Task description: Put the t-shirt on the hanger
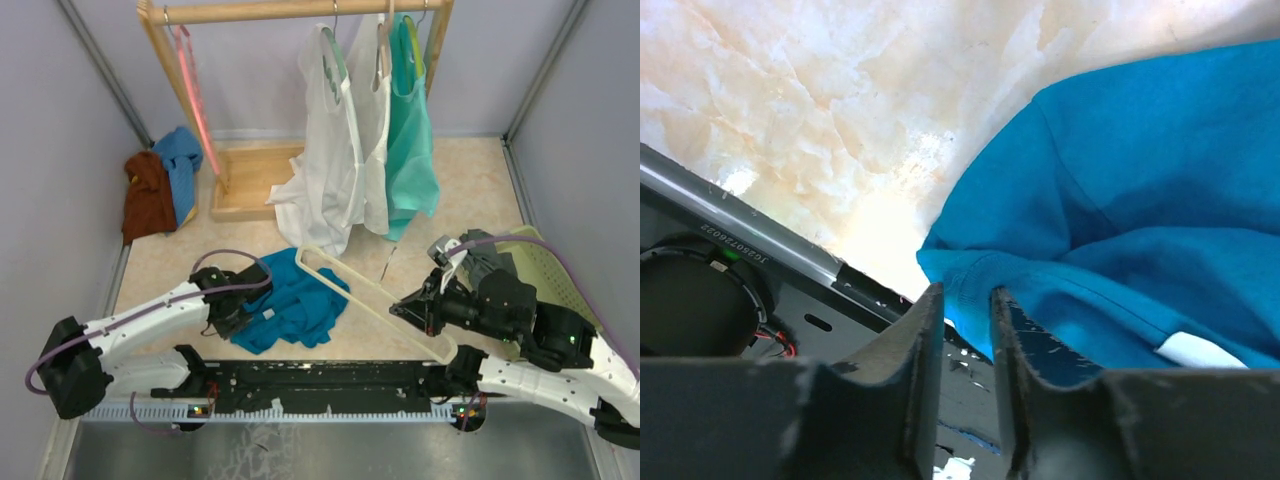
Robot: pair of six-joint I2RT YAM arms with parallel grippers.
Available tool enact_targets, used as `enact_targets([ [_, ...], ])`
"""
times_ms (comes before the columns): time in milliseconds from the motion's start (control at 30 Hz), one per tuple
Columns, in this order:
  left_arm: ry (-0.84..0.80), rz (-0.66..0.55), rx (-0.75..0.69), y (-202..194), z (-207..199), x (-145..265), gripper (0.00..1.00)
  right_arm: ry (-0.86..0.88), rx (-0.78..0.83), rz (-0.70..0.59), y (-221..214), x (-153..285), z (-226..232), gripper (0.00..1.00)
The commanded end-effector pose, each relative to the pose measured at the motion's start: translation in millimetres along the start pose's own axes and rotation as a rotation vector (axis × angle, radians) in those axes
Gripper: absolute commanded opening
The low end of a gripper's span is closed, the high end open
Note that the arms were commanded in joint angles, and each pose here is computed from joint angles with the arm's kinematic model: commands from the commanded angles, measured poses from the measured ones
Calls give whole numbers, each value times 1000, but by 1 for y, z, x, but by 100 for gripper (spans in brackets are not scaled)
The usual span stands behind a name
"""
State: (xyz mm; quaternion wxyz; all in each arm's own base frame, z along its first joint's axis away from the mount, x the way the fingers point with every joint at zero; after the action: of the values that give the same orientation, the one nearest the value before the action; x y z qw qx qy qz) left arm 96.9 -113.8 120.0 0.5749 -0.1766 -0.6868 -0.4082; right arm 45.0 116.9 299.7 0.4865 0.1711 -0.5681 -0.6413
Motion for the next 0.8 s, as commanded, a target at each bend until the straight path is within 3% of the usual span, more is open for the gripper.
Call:
enact_targets([
  [0,56,11,0,-4,2,-8,28,58,-3,-100,20,6,9,0],
  [167,70,19,-26,-8,-1,-18,21,65,-5,-93,17,4,9,0],
  [300,59,15,-54,-5,-12,-12,1,62,-6,-81,16,4,9,0],
  [567,27,-80,-162,26,-44,50,0,46,3,-6,12,0,9,0],
  [767,-56,-155,-290,44,-76,96,0,138,22,61,12,-8,21,0],
])
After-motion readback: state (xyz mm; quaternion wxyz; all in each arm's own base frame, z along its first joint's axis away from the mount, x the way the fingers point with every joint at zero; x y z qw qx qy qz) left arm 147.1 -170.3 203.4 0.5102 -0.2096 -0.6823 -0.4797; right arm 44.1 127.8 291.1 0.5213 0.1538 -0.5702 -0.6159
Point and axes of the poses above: each gripper's point midway between its finger pads, its own x axis back along the fingers, its own z axis along the line the jaws close on, y = z × x, the point moved 7 cm from there along x, back along the fingers, and after that the axes turned 5 degrees about x, right-handed, at the moved point
